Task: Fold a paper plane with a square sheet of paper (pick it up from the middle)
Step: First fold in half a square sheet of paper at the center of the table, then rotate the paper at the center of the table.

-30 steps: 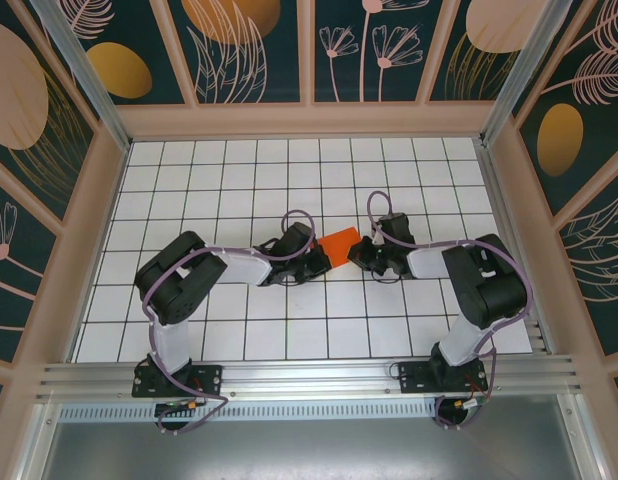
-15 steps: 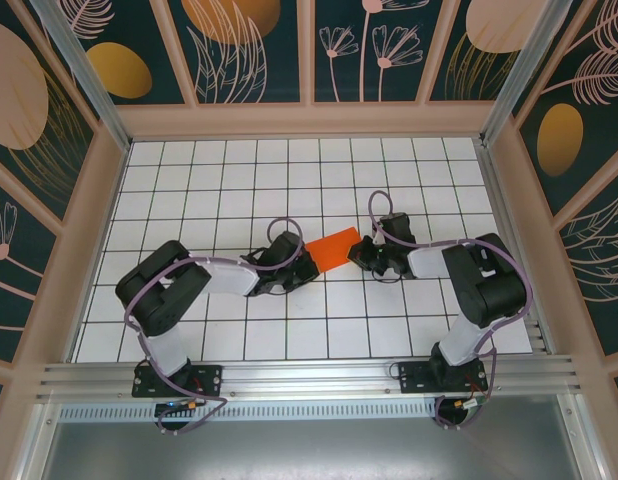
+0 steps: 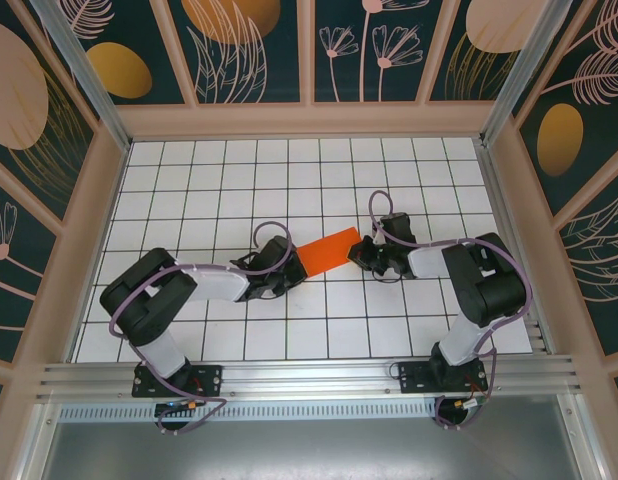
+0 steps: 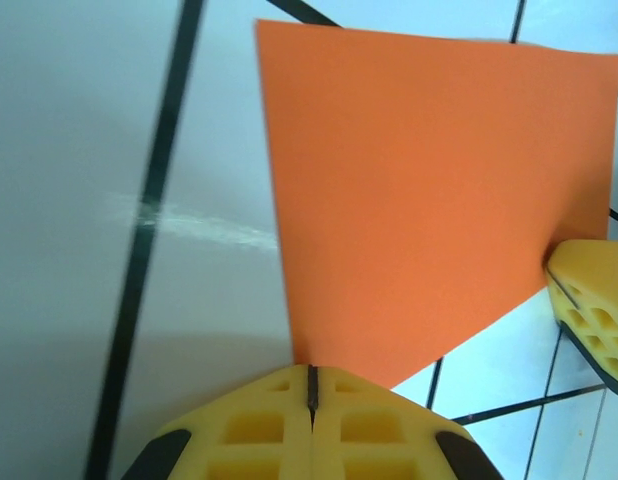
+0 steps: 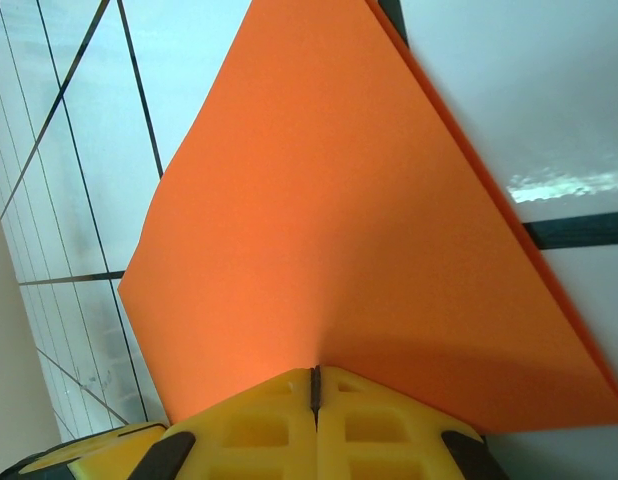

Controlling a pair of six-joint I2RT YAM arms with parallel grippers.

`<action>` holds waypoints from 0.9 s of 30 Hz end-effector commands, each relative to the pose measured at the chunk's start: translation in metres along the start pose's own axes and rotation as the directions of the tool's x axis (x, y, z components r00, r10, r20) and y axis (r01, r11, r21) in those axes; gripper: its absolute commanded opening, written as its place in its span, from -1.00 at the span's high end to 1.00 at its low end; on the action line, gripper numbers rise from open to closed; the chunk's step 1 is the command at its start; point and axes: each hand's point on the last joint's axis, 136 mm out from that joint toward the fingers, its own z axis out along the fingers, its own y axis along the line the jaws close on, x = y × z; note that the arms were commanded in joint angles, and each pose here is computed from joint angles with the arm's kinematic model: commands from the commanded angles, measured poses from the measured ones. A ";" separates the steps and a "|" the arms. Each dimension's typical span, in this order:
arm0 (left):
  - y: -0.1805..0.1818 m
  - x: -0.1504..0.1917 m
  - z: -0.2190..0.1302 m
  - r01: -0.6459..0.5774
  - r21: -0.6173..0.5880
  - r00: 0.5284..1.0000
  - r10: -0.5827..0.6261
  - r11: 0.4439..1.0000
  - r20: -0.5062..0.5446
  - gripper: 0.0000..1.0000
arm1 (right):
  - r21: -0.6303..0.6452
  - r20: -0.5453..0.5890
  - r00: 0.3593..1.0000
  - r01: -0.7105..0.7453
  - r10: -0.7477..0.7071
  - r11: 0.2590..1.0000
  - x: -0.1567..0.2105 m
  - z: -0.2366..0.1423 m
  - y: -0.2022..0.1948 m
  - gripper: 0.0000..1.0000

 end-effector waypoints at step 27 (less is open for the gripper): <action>0.021 -0.104 -0.060 -0.008 -0.070 0.979 0.022 0.997 0.201 0.16 | 0.478 0.013 0.955 0.256 -0.298 0.840 -0.027 0.054 0.035 0.53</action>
